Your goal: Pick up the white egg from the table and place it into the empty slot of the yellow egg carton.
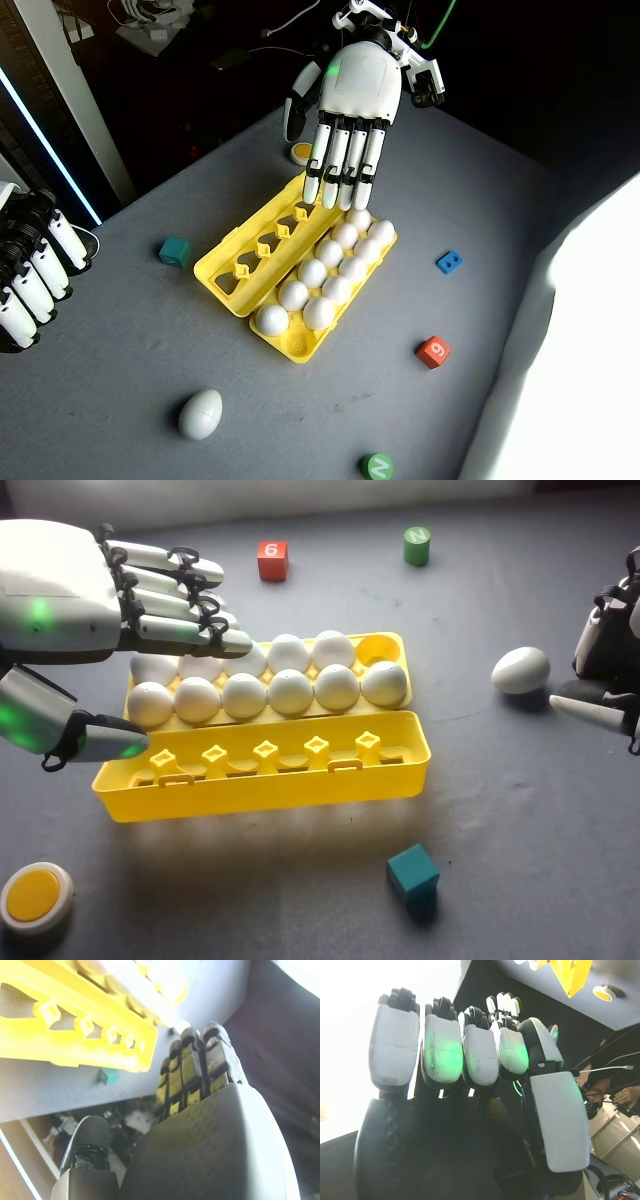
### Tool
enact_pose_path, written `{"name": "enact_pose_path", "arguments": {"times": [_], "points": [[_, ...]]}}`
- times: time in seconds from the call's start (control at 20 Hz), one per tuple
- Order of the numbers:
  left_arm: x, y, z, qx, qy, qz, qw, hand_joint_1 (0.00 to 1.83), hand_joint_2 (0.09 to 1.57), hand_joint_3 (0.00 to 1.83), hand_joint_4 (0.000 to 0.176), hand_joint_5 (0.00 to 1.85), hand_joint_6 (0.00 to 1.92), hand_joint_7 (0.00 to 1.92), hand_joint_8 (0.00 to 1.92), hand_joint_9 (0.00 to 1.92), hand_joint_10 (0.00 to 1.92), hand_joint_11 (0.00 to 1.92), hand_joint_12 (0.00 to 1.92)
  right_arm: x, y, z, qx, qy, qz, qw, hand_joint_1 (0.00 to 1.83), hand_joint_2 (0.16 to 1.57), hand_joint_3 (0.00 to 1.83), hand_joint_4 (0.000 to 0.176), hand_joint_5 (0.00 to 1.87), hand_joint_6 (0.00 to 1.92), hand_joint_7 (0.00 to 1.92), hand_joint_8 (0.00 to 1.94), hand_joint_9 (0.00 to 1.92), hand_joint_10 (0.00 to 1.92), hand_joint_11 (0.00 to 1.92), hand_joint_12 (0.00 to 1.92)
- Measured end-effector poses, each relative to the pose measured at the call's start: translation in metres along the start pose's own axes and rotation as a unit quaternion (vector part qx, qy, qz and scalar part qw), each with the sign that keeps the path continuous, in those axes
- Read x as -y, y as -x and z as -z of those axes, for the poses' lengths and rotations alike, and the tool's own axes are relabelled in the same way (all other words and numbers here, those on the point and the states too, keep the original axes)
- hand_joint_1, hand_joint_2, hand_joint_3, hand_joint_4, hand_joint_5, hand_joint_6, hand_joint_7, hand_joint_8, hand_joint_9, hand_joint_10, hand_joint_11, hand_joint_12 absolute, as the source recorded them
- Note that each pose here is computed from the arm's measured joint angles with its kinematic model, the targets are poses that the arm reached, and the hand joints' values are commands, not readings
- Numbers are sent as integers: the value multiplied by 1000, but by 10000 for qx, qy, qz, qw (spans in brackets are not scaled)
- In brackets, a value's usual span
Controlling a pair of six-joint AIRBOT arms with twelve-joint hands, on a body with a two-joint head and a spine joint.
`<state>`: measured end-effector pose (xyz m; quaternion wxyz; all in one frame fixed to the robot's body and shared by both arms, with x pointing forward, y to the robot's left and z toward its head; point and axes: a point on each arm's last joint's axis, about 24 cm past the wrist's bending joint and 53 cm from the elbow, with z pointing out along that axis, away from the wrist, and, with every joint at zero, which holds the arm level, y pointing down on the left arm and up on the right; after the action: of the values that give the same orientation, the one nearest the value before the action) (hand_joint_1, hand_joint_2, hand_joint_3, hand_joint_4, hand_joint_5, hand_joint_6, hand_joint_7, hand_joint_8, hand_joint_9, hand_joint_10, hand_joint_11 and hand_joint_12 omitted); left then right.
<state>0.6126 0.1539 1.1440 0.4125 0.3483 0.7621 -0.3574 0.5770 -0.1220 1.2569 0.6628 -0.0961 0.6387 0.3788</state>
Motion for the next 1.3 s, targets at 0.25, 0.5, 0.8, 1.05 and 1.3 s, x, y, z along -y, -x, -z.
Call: {"name": "enact_pose_path", "arguments": {"times": [0.25,0.5,0.8,1.05,1.3], "points": [[4,-1,-1,-9,-56,12,10000,0,1161,30,0,40,3,29,3,1,0,0,0,1,-2,0,-46,-11,20,10000,127,958,0,0,98,0,67,0,61,0,1,172],[14,-8,-6,-150,-167,-67,9997,0,1159,23,0,39,9,33,6,8,3,0,0,3,-1,0,-25,-70,17,10000,123,945,0,0,98,5,78,8,72,8,12,185],[20,-5,-9,-157,-229,-180,9995,0,1159,17,0,28,2,19,1,0,0,0,0,49,-4,-8,-308,-580,-258,9975,162,895,0,22,119,1,12,0,41,0,3,255],[23,-4,-9,-175,-279,-178,9993,0,1156,13,0,42,8,38,11,9,4,0,0,72,-26,-30,-850,-765,-124,9934,433,900,2,106,340,10,0,0,0,0,0,4],[15,-5,-5,-217,-204,-207,9993,0,1165,14,0,40,4,38,6,12,3,0,0,89,-28,-68,-833,-779,17,9935,689,902,0,95,739,17,0,0,0,0,0,0]]}}
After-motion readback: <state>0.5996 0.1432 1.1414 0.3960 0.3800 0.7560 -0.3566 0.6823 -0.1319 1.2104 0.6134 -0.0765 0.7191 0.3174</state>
